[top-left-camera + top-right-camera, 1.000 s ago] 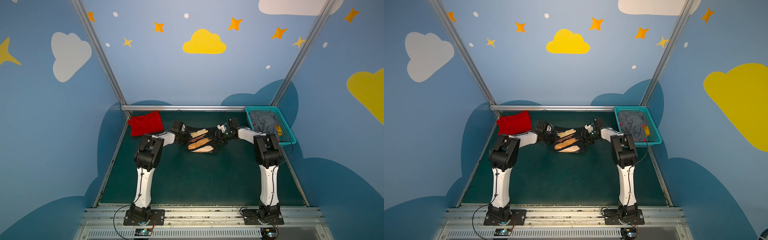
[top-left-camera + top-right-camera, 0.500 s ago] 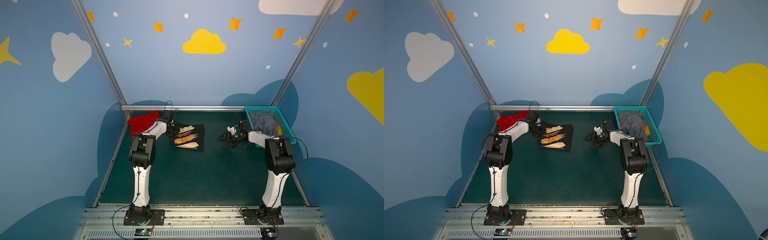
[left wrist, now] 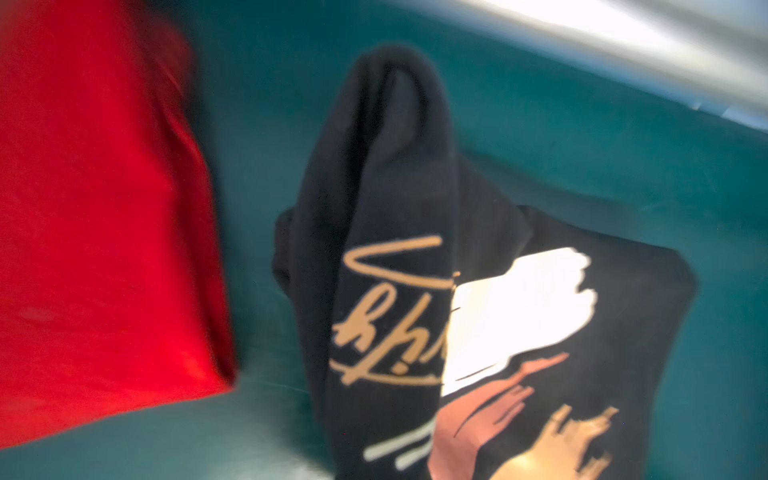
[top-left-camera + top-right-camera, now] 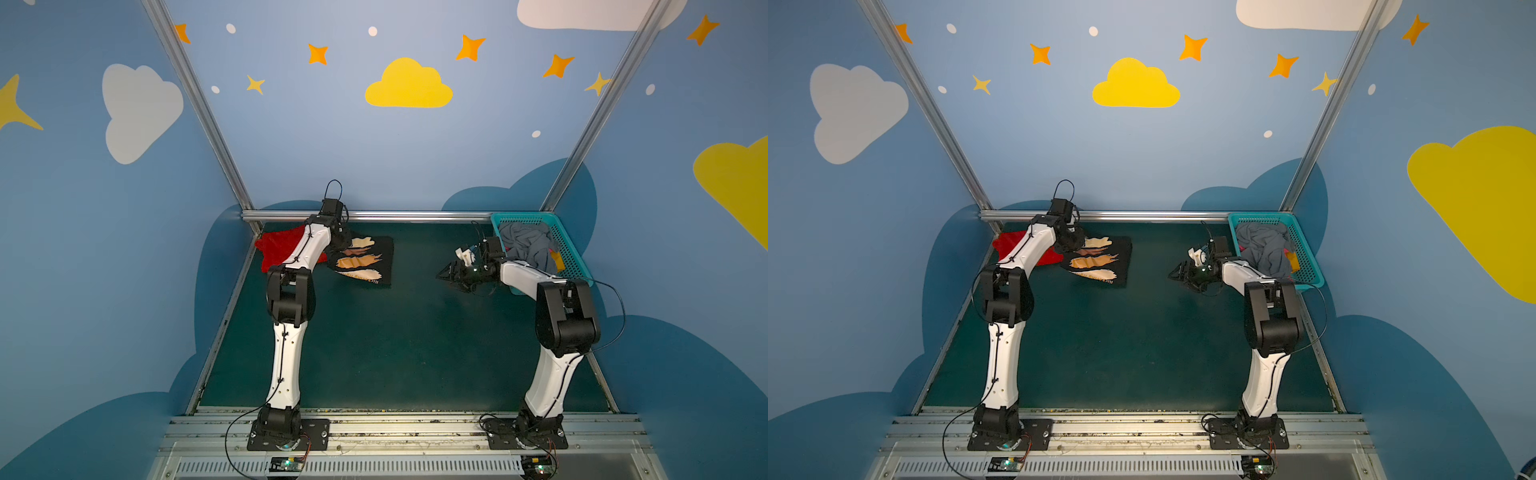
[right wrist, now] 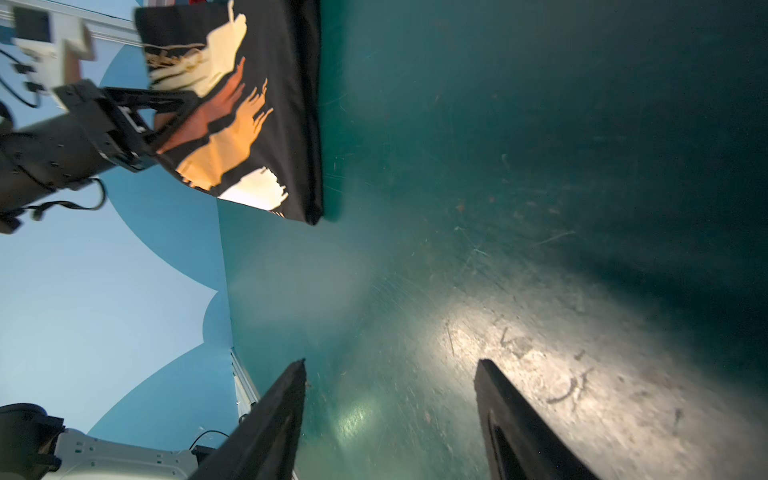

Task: Fold and stack the t-shirts
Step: 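Carry the black shirt with the left gripper onto the red shirt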

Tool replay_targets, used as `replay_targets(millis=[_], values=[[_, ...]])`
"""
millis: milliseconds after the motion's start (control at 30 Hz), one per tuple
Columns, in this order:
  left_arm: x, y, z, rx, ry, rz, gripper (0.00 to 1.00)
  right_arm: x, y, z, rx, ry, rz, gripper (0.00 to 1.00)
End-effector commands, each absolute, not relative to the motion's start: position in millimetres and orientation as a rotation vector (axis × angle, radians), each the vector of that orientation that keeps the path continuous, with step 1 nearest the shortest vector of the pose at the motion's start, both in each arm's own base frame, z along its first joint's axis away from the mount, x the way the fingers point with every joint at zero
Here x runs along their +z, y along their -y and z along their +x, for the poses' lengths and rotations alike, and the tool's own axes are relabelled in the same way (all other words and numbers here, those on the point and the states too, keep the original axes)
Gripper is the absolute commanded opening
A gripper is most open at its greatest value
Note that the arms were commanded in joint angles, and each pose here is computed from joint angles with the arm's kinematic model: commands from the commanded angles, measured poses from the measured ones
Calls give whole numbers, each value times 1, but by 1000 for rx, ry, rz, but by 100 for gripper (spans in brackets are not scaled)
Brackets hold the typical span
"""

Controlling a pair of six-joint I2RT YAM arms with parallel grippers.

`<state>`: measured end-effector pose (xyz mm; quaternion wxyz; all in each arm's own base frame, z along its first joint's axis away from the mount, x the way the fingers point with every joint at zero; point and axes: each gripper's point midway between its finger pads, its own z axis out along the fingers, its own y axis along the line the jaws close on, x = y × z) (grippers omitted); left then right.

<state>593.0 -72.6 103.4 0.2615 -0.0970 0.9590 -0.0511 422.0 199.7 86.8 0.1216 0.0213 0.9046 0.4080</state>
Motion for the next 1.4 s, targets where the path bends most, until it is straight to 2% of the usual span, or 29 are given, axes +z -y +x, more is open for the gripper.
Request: replay_targets(millis=[0,767,1367], values=[[122,43,593,46,-2588,-238,5,101,-199,417,1181,-2630,40,66],[196,-26,616,128,-2399,-228,5,101,-195,409,1143,-2665,54,64],[259,-52,622,45,-2231,-280,5,100,-198,406,1132,-2675,54,64]])
